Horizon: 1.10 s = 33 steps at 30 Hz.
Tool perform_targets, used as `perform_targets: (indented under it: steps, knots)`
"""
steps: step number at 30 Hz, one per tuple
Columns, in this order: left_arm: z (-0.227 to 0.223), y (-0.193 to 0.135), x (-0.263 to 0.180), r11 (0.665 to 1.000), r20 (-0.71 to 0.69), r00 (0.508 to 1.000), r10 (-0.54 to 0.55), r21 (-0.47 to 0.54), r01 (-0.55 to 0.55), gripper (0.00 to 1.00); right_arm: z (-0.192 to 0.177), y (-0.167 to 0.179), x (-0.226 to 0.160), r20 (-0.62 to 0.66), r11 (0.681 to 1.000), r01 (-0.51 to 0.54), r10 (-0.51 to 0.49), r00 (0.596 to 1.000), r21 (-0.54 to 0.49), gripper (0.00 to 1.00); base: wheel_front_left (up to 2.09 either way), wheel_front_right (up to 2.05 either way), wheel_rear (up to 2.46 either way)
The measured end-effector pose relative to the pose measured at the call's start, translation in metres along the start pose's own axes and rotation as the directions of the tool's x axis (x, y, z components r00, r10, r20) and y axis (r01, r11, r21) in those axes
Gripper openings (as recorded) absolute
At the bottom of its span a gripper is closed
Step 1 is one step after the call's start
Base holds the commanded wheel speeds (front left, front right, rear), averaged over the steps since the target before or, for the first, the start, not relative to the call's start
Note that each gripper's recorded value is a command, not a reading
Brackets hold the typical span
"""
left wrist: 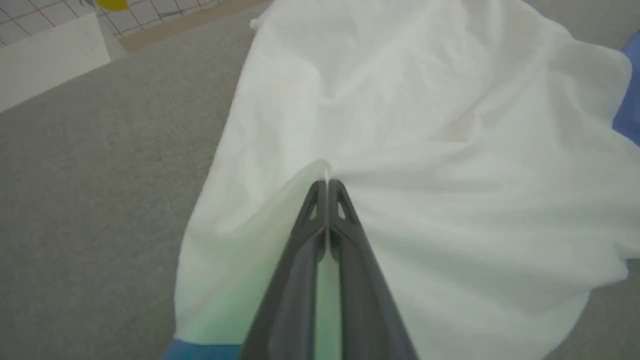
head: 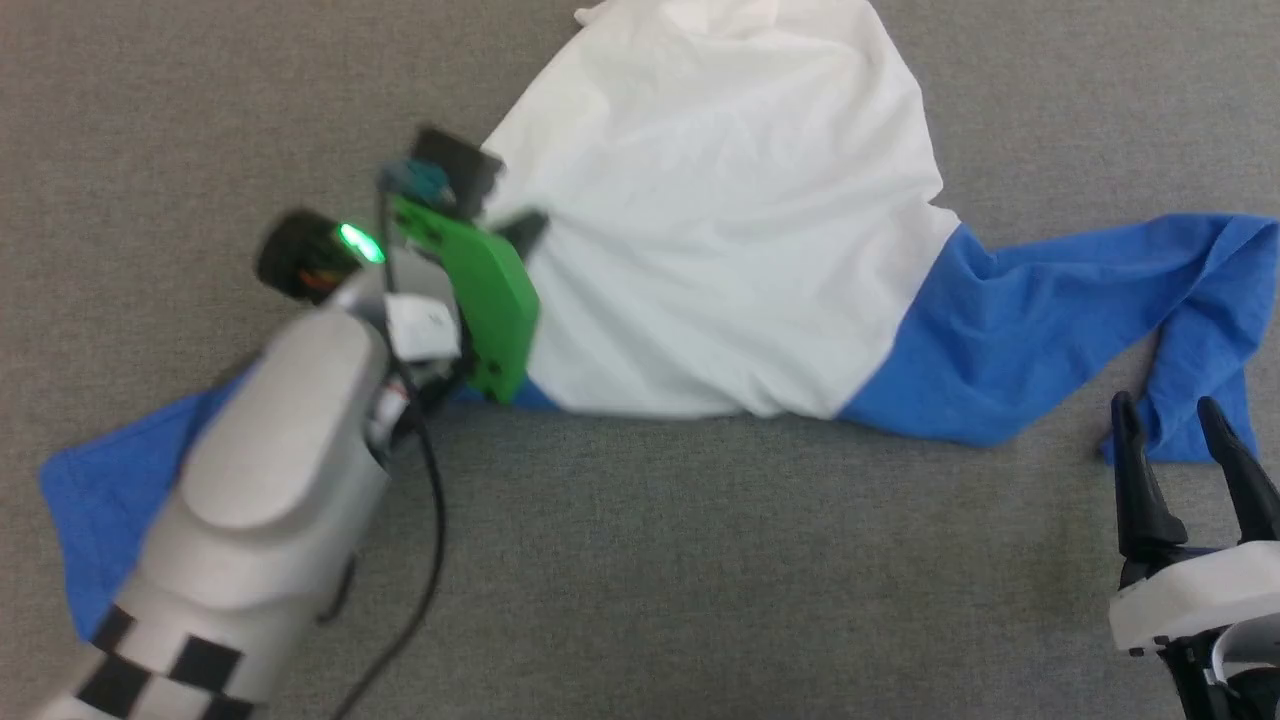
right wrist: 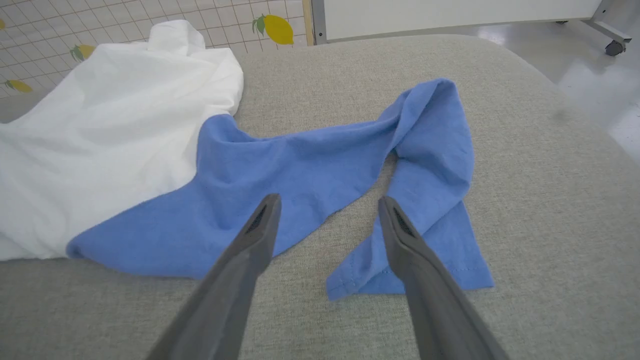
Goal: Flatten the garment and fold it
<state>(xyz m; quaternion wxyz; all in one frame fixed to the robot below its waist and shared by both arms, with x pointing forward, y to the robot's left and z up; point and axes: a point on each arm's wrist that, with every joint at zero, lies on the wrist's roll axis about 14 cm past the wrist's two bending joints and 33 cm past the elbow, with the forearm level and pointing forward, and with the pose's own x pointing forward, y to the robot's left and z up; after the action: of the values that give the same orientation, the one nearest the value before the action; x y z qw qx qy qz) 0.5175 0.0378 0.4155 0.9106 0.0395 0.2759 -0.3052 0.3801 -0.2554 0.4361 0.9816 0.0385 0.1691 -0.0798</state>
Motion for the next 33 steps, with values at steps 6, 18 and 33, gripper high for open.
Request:
perform_targets:
  steps: [6, 18, 33]
  knots:
    - [0.071, 0.065, 0.002, 0.988, 0.197, 0.968, 0.153, -0.001, -0.156, 0.0, -0.004, -0.001, 0.008, -0.002, 1.0, 0.006, -0.006, 1.0, 0.013, 1.0, 0.0, 0.0, 0.0]
    - [0.038, 0.075, 0.059, 0.977, 0.226, 0.951, 0.211, -0.048, -0.206, 1.0, -0.032, -0.015, 0.015, -0.066, 0.998, 0.056, -0.055, 0.996, 0.017, 1.0, 0.0, 0.0, 0.0]
    - [0.07, 0.024, -0.05, 0.981, 0.559, 0.806, 0.194, -0.1, -0.166, 1.0, -0.012, 0.0, -0.008, -0.021, 1.0, 0.0, 0.001, 1.0, 0.028, 1.0, 0.0, 0.0, 0.0]
